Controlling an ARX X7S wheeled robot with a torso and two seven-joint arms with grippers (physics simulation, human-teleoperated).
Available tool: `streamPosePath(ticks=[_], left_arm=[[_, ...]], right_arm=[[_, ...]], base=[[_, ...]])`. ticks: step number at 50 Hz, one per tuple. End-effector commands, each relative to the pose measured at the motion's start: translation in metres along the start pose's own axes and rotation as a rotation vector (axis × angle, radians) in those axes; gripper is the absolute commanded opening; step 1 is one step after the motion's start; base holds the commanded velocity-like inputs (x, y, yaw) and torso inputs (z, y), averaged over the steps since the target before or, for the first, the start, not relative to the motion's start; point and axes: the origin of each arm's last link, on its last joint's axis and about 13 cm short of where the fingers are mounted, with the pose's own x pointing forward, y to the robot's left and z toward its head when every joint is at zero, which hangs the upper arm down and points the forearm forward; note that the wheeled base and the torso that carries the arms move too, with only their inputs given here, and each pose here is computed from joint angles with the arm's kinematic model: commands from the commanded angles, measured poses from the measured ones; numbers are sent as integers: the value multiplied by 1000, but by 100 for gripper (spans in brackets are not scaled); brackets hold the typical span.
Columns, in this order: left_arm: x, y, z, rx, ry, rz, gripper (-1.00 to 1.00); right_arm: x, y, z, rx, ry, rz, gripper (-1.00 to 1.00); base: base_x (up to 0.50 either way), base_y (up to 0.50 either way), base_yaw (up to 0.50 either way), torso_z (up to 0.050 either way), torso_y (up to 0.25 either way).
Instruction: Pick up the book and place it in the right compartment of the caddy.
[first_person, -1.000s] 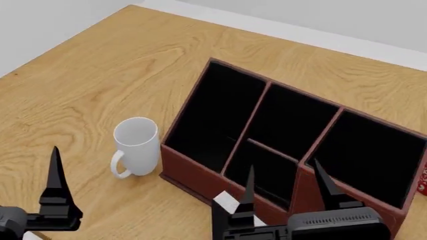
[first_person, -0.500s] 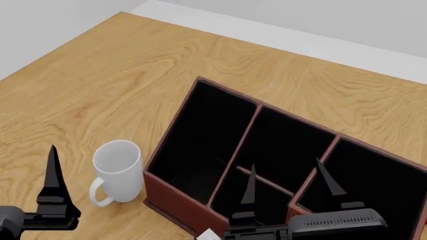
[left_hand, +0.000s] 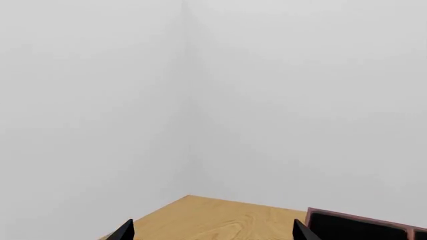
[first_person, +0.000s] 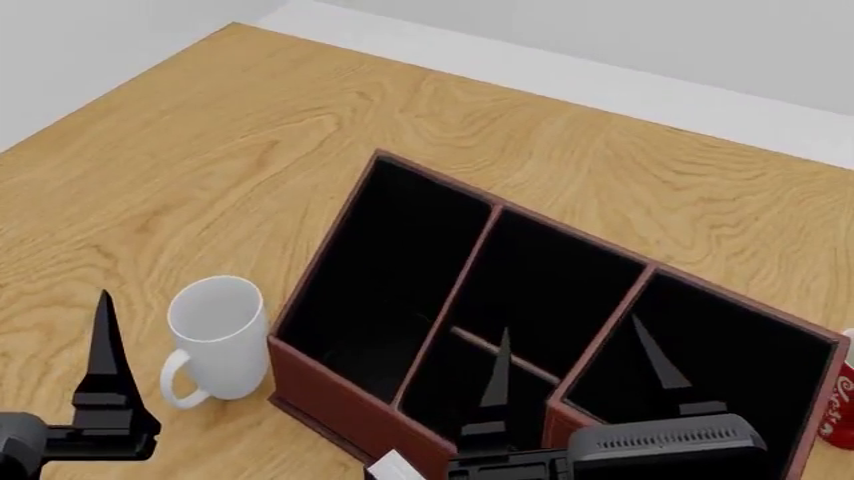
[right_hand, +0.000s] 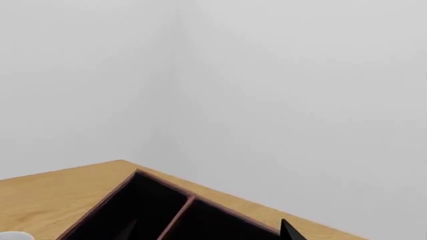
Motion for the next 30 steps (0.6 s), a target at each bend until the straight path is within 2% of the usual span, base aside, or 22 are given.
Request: streamPosePath(ticks=[1, 9, 11, 13, 16, 20, 24, 28, 30], left_arm=[[0, 0, 0, -1, -1, 0, 100], [1, 3, 2, -4, -5, 11, 100], [1, 5, 4, -4, -8, 19, 100], [1, 7, 4, -6, -10, 28, 100], [1, 9, 6, -17, -12, 41, 100], [1, 11, 7, -15, -13, 49, 100], [1, 12, 7, -16, -16, 50, 100], [2, 13, 8, -19, -18, 54, 100], [2, 13, 8, -23, -18, 55, 100]], right_arm=[[0, 0, 1, -4, -6, -5, 100], [0, 6, 10, -34, 20, 34, 100], [0, 10, 19, -99, 25, 54, 100], [1, 10, 26, -116, 33, 39, 100], [5, 13, 38, -117, 50, 85, 100], [12, 14, 58, -162, 69, 108, 100], [17, 18, 77, -212, 95, 170, 100], [24, 18, 94, -198, 132, 230, 100], [27, 19, 99, -233, 145, 251, 100]], base=[[0, 0, 0, 0, 0], [0, 0, 0, 0, 0], [0, 0, 0, 0, 0], [0, 0, 0, 0, 0], [0, 0, 0, 0, 0], [0, 0, 0, 0, 0], [0, 0, 0, 0, 0], [0, 0, 0, 0, 0], [0, 0, 0, 0, 0]])
